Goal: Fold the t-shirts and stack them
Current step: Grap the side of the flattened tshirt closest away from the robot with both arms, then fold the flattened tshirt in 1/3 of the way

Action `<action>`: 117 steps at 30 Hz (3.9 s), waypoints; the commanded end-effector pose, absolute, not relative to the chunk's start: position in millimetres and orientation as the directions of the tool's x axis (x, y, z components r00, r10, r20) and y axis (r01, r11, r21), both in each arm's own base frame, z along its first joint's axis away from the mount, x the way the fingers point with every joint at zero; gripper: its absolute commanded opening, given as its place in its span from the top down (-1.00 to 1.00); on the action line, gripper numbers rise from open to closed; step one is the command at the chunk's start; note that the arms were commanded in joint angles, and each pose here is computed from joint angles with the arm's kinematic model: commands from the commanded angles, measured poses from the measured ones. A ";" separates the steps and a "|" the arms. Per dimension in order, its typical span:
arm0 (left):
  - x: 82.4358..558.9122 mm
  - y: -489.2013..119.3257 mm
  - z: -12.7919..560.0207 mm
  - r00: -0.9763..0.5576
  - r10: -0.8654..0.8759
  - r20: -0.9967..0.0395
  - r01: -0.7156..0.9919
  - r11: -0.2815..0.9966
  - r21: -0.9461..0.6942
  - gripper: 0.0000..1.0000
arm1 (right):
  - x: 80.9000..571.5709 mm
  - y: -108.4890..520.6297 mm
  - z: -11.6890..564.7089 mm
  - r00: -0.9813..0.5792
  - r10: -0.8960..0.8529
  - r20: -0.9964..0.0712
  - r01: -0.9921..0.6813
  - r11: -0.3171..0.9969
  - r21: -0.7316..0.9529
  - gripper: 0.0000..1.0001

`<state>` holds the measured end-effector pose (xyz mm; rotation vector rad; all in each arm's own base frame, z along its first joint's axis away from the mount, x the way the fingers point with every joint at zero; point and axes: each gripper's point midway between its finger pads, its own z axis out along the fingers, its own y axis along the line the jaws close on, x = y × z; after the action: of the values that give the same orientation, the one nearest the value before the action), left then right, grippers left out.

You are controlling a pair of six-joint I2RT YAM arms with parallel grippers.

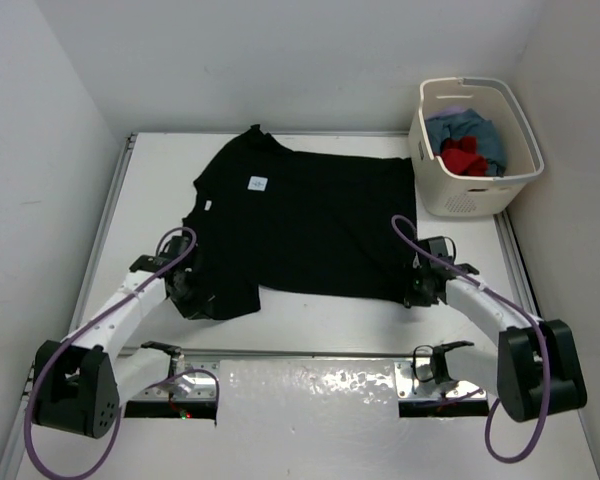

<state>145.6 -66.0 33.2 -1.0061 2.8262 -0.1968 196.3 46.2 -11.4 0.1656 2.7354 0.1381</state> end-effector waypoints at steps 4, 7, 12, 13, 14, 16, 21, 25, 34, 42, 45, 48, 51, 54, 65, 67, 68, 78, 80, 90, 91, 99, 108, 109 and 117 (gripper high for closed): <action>126.1 -85.8 60.8 -0.796 -0.605 0.024 -0.596 0.776 -0.206 1.00 | 128.2 45.6 -3.1 -0.988 0.080 -0.134 0.065 0.991 0.113 1.00; 129.8 -90.2 63.0 -0.805 -0.592 0.025 -0.581 0.780 -0.230 1.00 | 134.1 48.3 2.9 -0.988 0.048 -0.146 0.029 0.991 0.128 1.00; 195.4 -115.4 87.3 -0.830 -0.552 -0.077 -0.477 0.774 -0.416 1.00 | 164.1 54.4 19.2 -0.980 0.031 -0.195 0.003 0.990 0.144 1.00; 218.7 -124.3 101.3 -0.829 -0.545 -0.124 -0.429 0.763 -0.483 1.00 | 173.5 57.7 24.0 -0.975 0.035 -0.219 0.000 0.988 0.158 1.00; 229.3 -127.5 108.7 -0.828 -0.542 -0.145 -0.409 0.760 -0.506 1.00 | 179.1 59.1 26.8 -0.972 0.040 -0.231 0.001 0.987 0.162 1.00; 252.5 -134.3 129.1 -0.825 -0.530 -0.197 -0.354 0.755 -0.551 1.00 | 194.8 62.2 36.9 -0.963 0.040 -0.267 -0.007 0.985 0.171 1.00; 300.8 -146.9 152.1 -0.818 -0.504 -0.275 -0.262 0.754 -0.603 1.00 | 221.7 60.7 54.0 -0.950 0.027 -0.311 -0.019 0.989 0.144 1.00; 337.1 -154.0 168.2 -0.800 -0.494 -0.340 -0.199 0.754 -0.626 1.00 | 248.1 61.7 70.4 -0.938 0.034 -0.346 -0.014 0.991 0.136 1.00; 408.7 -124.9 178.3 -0.725 -0.520 -0.452 -0.209 0.790 -0.576 1.00 | 292.3 37.9 89.9 -0.915 0.109 -0.388 0.086 0.993 0.076 1.00; 456.5 -106.5 200.4 -0.642 -0.522 -0.562 -0.179 0.814 -0.552 1.00 | 310.1 23.4 95.2 -0.889 0.164 -0.428 0.148 0.986 0.071 1.00; 470.8 -107.7 201.5 -0.633 -0.512 -0.580 -0.157 0.819 -0.552 1.00 | 317.7 20.9 93.0 -0.883 0.179 -0.434 0.163 0.984 0.074 1.00; 483.2 -111.7 194.5 -0.652 -0.490 -0.579 -0.136 0.827 -0.546 1.00 | 327.5 17.6 91.5 -0.879 0.187 -0.439 0.175 0.982 0.068 1.00; 498.1 -113.3 189.8 -0.657 -0.469 -0.591 -0.114 0.836 -0.537 1.00 | 335.5 11.1 88.9 -0.878 0.189 -0.439 0.187 0.981 0.047 1.00; 508.6 -109.9 177.0 -0.658 -0.474 -0.585 -0.145 0.842 -0.520 1.00 | 345.4 11.1 87.7 -0.875 0.187 -0.447 0.185 0.981 0.049 0.99; 555.2 -105.3 130.8 -0.659 -0.471 -0.586 -0.191 0.859 -0.475 0.39 | 380.4 1.4 72.8 -0.852 0.211 -0.479 0.236 0.972 0.008 0.16; 563.8 -105.9 139.3 -0.659 -0.455 -0.599 -0.175 0.867 -0.467 -0.12 | 379.4 1.8 76.5 -0.850 0.209 -0.483 0.233 0.972 0.011 -0.30; 560.4 -103.6 132.0 -0.676 -0.451 -0.583 -0.195 0.872 -0.449 -0.35 | 378.1 3.6 80.4 -0.848 0.202 -0.489 0.221 0.975 0.020 -0.36; 514.3 -93.6 145.2 -0.684 -0.417 -0.598 -0.186 0.893 -0.410 -0.99 | 343.9 45.5 98.7 -0.810 0.206 -0.548 0.112 0.973 0.201 -0.56; 504.2 -93.6 151.3 -0.680 -0.419 -0.602 -0.182 0.891 -0.415 -0.99 | 335.6 56.5 88.6 -0.824 0.196 -0.531 0.083 0.970 0.229 -0.84; 462.1 -98.3 72.8 -0.766 -0.448 -0.460 -0.255 0.870 -0.423 -0.99 | 366.6 73.6 46.7 -0.859 0.165 -0.485 0.077 0.977 0.197 -0.98; 454.8 -97.4 60.9 -0.777 -0.452 -0.438 -0.272 0.868 -0.414 -1.00 | 372.8 65.0 39.2 -0.867 0.155 -0.475 0.097 0.985 0.143 -0.98; 427.9 -87.4 14.6 -0.807 -0.466 -0.362 -0.340 0.868 -0.362 -0.99 | 406.9 44.8 12.5 -0.860 0.165 -0.482 0.153 0.986 0.064 -0.98; 415.0 -64.8 3.7 -0.802 -0.483 -0.352 -0.385 0.868 -0.314 -0.99 | 417.4 38.4 24.1 -0.861 0.138 -0.490 0.140 0.990 0.034 -0.98; 412.8 -64.9 2.2 -0.804 -0.483 -0.348 -0.386 0.868 -0.313 -1.00 | 415.3 47.8 26.9 -0.862 0.119 -0.492 0.101 0.993 0.063 -0.98; 405.2 -63.1 1.2 -0.803 -0.487 -0.343 -0.394 0.866 -0.308 -0.99 | 367.6 87.7 54.9 -0.851 0.029 -0.524 -0.033 0.994 0.108 -0.98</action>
<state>428.8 -87.8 24.2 -0.5922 2.5531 -0.4336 377.6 72.7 32.8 0.0590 2.6444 0.0964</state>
